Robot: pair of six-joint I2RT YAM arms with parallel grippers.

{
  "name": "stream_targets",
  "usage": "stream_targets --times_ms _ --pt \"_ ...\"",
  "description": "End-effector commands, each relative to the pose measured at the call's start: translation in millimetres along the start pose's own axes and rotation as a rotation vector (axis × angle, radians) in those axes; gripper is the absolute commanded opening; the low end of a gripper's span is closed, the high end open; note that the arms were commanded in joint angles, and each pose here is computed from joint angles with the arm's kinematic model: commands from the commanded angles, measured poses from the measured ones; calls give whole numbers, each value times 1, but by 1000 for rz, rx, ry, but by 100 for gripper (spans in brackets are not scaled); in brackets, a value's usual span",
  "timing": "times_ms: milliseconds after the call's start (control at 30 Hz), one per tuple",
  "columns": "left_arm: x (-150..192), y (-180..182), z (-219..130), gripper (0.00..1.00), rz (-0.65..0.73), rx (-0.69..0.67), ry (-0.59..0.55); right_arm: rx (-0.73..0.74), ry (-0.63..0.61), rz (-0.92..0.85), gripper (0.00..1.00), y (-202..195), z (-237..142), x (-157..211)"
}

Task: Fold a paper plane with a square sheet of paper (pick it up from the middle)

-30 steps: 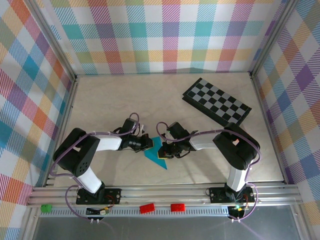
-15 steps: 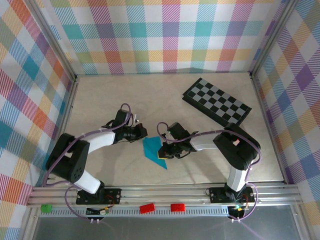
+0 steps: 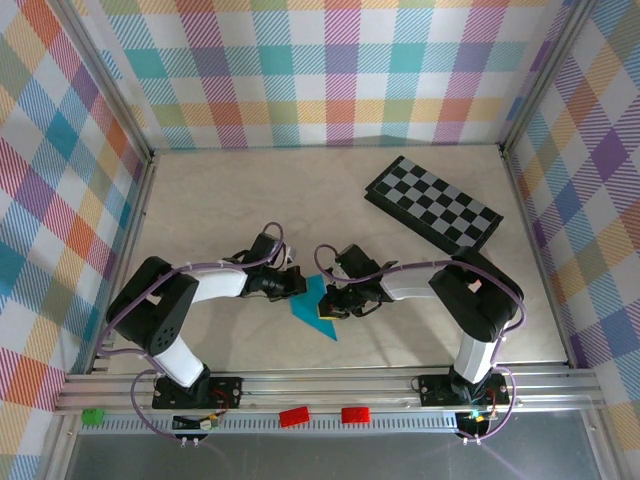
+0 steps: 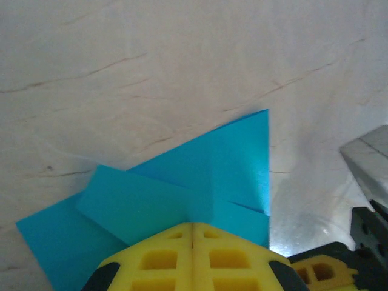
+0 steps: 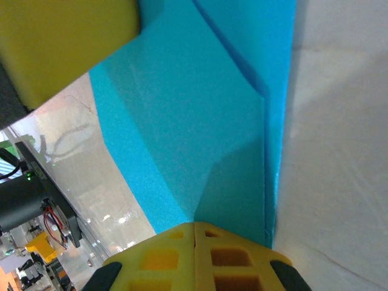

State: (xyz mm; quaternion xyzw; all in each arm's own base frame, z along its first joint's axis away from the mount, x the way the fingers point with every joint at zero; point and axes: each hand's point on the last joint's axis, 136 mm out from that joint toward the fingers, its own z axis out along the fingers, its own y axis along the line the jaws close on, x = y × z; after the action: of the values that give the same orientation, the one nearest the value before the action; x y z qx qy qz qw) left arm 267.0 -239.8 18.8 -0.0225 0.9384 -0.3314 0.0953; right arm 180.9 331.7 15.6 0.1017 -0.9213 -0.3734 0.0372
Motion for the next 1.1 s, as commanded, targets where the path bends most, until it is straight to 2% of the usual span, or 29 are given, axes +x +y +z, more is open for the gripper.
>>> stream_targets --times_ms 0,300,433,600,1067 --pt "2 19 2 0 10 -64 2 58 8 19 2 0 -7 3" --pt "11 23 7 0 21 -48 37 14 -108 9 4 36 -3 -37" --pt "12 24 7 0 27 -44 37 75 -127 62 4 17 14 -47" --pt "11 31 6 0 4 -56 30 75 -79 113 4 -6 26 -24" --pt "8 45 6 0 -42 -89 25 86 -10 105 6 -32 -9 47"
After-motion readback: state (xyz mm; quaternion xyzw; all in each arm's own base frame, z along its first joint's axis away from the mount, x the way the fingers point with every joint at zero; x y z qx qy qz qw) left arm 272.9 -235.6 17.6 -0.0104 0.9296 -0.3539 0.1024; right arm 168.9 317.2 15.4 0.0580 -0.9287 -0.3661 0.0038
